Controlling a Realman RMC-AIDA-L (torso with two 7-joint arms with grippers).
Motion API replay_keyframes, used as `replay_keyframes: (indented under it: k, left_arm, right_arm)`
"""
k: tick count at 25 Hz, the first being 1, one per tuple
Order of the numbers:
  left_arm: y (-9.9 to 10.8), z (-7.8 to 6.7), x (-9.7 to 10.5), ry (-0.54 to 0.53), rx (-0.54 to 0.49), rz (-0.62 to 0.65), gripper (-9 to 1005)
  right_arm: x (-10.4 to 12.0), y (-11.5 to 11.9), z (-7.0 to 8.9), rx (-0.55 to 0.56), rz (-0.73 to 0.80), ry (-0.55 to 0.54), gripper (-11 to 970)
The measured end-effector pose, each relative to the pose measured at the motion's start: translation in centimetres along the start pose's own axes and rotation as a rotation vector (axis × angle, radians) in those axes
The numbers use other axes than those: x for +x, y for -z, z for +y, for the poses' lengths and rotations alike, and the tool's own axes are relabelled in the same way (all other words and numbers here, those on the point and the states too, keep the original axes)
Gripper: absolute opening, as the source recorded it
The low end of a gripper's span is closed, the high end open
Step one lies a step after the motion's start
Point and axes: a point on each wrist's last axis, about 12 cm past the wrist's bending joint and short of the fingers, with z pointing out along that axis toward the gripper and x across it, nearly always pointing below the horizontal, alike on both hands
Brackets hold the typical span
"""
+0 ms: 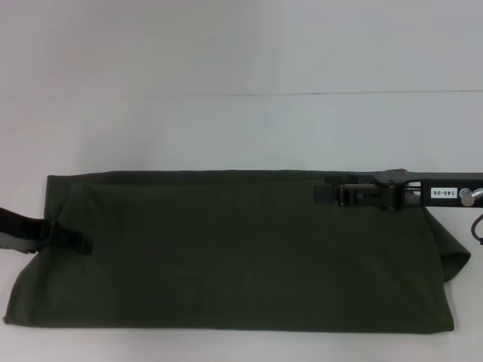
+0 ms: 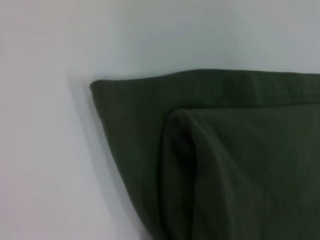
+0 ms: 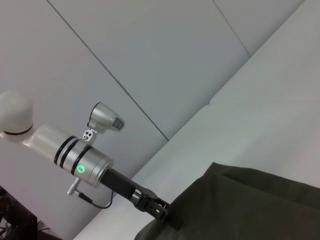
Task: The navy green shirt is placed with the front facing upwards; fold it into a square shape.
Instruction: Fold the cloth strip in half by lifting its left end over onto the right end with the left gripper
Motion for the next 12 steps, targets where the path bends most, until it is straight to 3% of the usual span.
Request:
replay_keyframes:
  k: [12]
  left_arm:
    - [0.45, 0.16, -0.14, 0.026, 0.015, -0.021, 811]
  right_arm:
    - [0.14, 0.02, -0.01, 0.001, -0.001, -0.003, 716]
